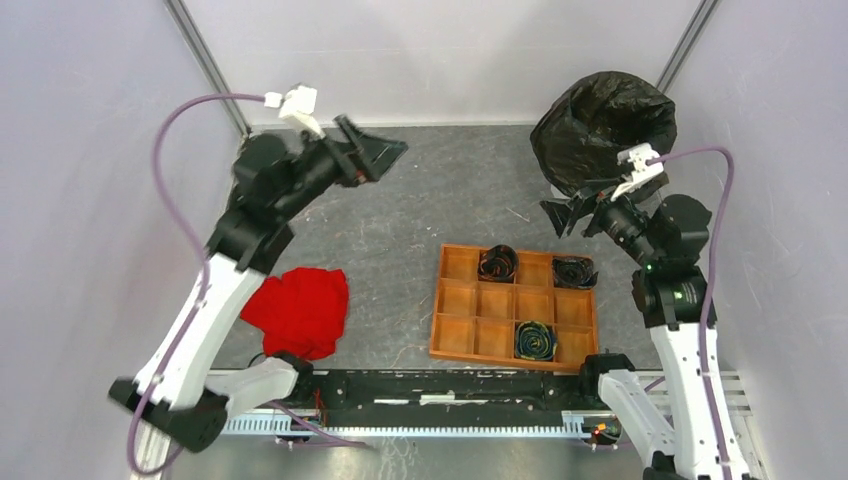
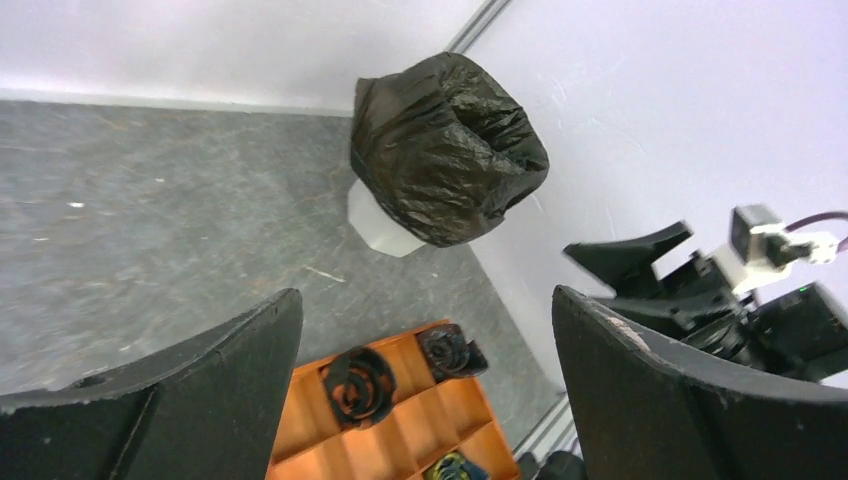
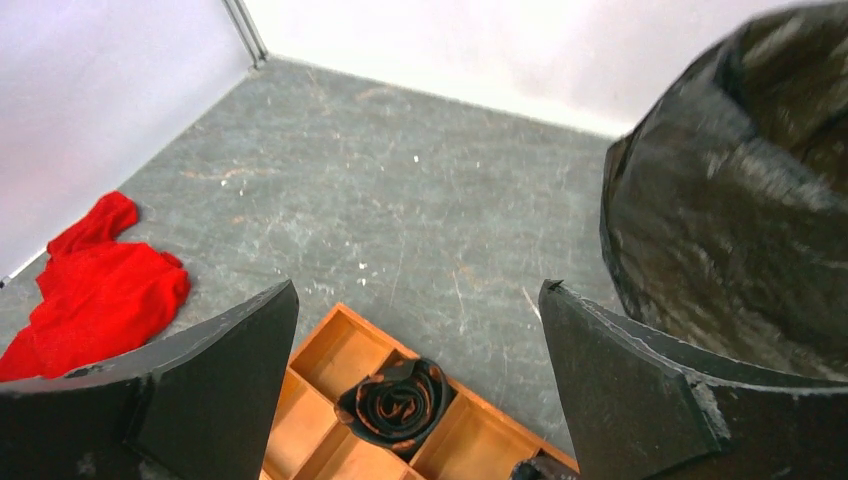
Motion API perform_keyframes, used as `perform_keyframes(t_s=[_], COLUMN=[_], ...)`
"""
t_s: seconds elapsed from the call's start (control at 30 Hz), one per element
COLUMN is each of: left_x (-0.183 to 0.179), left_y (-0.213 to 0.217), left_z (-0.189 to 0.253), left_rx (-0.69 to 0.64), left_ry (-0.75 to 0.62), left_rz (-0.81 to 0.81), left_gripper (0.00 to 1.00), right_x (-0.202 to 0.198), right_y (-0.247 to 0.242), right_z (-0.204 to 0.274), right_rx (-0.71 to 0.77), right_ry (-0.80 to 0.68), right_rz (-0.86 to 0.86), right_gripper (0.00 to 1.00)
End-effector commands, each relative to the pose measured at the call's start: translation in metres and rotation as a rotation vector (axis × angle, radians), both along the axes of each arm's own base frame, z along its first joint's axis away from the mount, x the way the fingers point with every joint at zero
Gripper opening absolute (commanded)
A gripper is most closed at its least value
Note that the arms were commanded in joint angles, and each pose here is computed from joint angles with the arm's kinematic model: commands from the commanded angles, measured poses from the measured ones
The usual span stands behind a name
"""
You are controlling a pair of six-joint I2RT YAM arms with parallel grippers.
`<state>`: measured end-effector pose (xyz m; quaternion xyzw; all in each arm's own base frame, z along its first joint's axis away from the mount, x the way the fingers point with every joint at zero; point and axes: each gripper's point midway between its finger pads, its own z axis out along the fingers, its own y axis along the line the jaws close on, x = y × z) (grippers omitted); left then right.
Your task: Put the trash bags into the trash bin
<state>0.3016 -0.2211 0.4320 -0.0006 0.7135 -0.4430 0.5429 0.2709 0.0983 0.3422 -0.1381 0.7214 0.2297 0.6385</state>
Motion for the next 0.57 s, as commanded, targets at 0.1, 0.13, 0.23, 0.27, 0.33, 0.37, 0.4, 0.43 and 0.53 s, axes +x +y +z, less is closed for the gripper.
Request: perform_keyframes(t_s=[0.1, 0.13, 0.23, 0.27, 0.33, 0.37, 0.4, 0.43, 0.53], left_x=[-0.065, -0.073, -0.091, -0.094, -0.096, -0.096, -0.095, -0.094, -0.094], left_y=[0.071, 0.076, 0.088, 0.091, 0.096, 0.098, 0.100, 0.102, 0.102], left_z=[0.009, 0.019, 0.039, 0.044, 0.048, 0.047, 0.046, 0.045, 0.042], left_rx=[0.227, 0.222, 0.200, 0.198, 0.199, 0.199, 0.198, 0.198, 0.187], left_ry=[-0.161, -0.198, -0.277, -0.291, -0.301, -0.300, -0.296, -0.295, -0.295], left_rz=[0.140, 0.149, 0.172, 0.180, 0.200, 0.212, 0.225, 0.235, 0.239], left_gripper=[1.00, 1.00, 1.00, 1.00, 1.00, 1.00, 1.00, 1.00, 1.00], right_x=[-0.033, -0.035, -0.035, -0.034, -0.036, -0.038, -0.043, -0.046, -0.047], right_y=[-0.005, -0.007, -0.019, -0.021, -0.024, -0.024, -0.022, -0.021, -0.025], right_z=[0.084, 0.089, 0.096, 0.098, 0.102, 0.104, 0.106, 0.110, 0.114], right_rx=[0.003, 0.004, 0.005, 0.006, 0.004, -0.006, -0.031, -0.025, -0.030], right_ry=[-0.239, -0.247, -0.257, -0.258, -0.272, -0.287, -0.323, -0.365, -0.386], right_rz=[-0.020, -0.039, -0.110, -0.126, -0.143, -0.138, -0.122, -0.114, -0.135], right_gripper=[0.98, 0.98, 0.98, 0.98, 0.98, 0.98, 0.98, 0.98, 0.98])
